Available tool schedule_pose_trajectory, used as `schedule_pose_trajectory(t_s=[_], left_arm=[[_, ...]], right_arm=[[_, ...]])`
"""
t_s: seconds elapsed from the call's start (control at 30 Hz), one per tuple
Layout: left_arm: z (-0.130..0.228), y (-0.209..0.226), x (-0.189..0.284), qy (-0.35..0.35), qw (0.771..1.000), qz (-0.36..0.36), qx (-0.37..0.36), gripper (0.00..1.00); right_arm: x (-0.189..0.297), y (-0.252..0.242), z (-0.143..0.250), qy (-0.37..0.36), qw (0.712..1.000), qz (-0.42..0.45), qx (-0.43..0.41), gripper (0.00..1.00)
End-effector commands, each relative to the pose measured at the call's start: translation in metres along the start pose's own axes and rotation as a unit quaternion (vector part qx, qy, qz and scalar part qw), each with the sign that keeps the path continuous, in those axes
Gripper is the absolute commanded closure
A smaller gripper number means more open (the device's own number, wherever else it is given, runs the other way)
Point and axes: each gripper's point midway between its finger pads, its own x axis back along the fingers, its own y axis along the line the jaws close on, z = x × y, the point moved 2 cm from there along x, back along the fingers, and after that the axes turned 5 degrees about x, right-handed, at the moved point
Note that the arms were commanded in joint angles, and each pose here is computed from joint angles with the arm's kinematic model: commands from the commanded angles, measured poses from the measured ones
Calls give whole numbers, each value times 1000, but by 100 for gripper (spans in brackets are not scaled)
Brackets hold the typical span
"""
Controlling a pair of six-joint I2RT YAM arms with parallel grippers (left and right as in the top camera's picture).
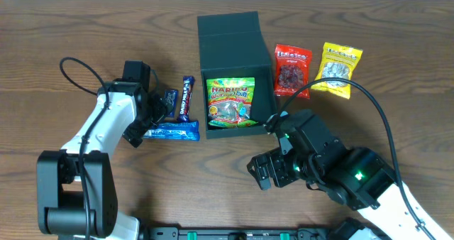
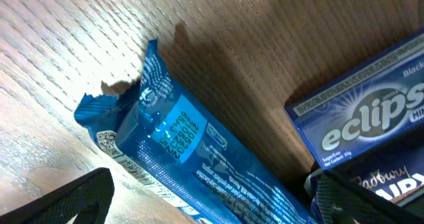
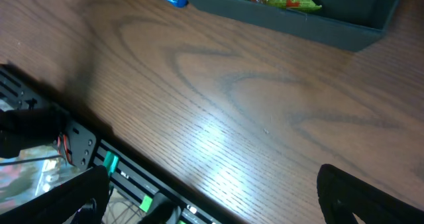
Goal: Pack container
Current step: 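Reach left gripper to the blue wrapped bar and grasp it, then carry the blue bar into the box beside the Haribo bag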
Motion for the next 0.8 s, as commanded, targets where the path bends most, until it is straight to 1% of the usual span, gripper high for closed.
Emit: schedule_pose_trajectory(t_s=[0.0, 0.1, 0.13, 0.3, 0.4, 0.5, 0.57, 0.6, 0.67, 0.73, 0.77], left_arm=[[-3, 4, -8, -9, 1000, -18, 6, 0], [1, 11, -17, -6, 999, -23, 23, 0], [1, 12, -19, -6, 999, -24, 27, 6], [5, 16, -28, -6, 999, -21, 36, 10], [6, 18, -30, -4, 999, -23, 44, 16], [6, 19, -30, -3, 999, -24, 44, 27], [7, 20, -30, -2, 999, -26, 44, 40], [7, 20, -30, -2, 999, -27, 44, 44], [8, 21, -30, 0, 999, -30, 44, 48], [10, 24, -29, 3, 998, -36, 44, 56], [10, 25, -29, 5, 998, -39, 44, 56]], right_arm=[[0, 4, 1, 2, 1000, -6, 1, 1], [0, 4, 1, 2, 1000, -6, 1, 1], [0, 4, 1, 2, 1000, -6, 1, 1], [0, 4, 1, 2, 1000, -6, 1, 1], [0, 4, 1, 1, 1000, -6, 2, 1], [0, 4, 1, 1, 1000, -6, 2, 1], [0, 4, 1, 1, 1000, -6, 2, 1], [0, 4, 1, 1, 1000, -6, 2, 1], [0, 4, 1, 0, 1000, -5, 1, 1], [0, 1, 0, -2, 1000, 4, 1, 1], [0, -1, -1, -4, 1000, 8, 0, 1]])
